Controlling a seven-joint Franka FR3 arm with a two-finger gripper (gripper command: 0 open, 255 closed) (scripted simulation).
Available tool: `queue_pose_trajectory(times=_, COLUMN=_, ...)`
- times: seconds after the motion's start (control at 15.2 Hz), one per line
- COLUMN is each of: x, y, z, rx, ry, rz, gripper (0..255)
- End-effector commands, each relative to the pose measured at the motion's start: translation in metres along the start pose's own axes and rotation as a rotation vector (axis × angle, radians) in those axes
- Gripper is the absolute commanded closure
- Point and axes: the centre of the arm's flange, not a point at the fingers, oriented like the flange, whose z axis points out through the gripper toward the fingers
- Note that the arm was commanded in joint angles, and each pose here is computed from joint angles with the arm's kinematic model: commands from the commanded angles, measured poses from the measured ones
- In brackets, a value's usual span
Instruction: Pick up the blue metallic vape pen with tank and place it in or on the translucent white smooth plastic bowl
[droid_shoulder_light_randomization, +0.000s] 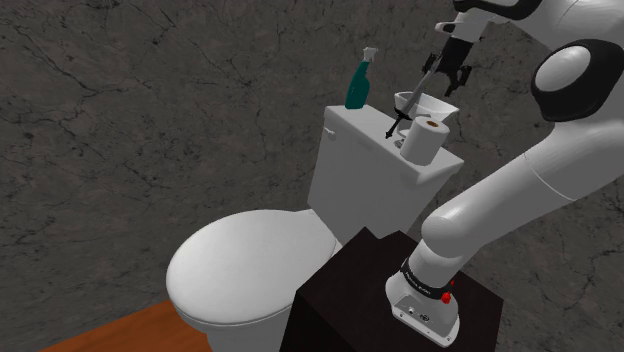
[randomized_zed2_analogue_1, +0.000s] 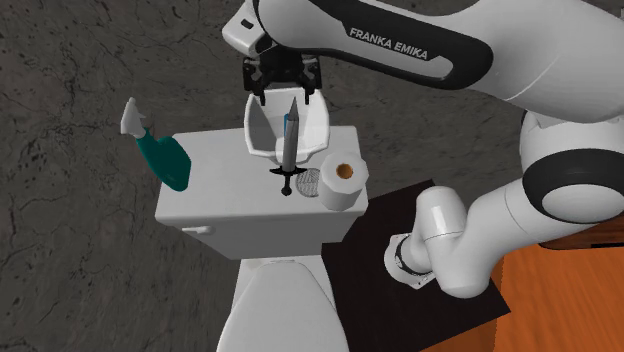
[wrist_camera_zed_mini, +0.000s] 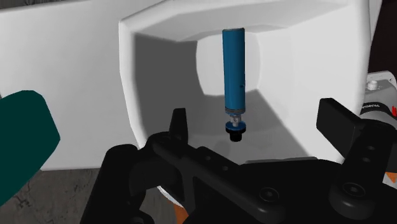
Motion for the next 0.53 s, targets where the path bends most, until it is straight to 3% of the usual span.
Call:
queue_pose_trajectory(times=0.0, x=0.003, y=-0.001, z=-0.026, rx=0.0, ry=0.0, rz=0.0, gripper=0)
queue_pose_trajectory(times=0.46, x=0.003, y=-0.001, z=-0.036, rx=0.0, ry=0.0, rz=0.0, gripper=0)
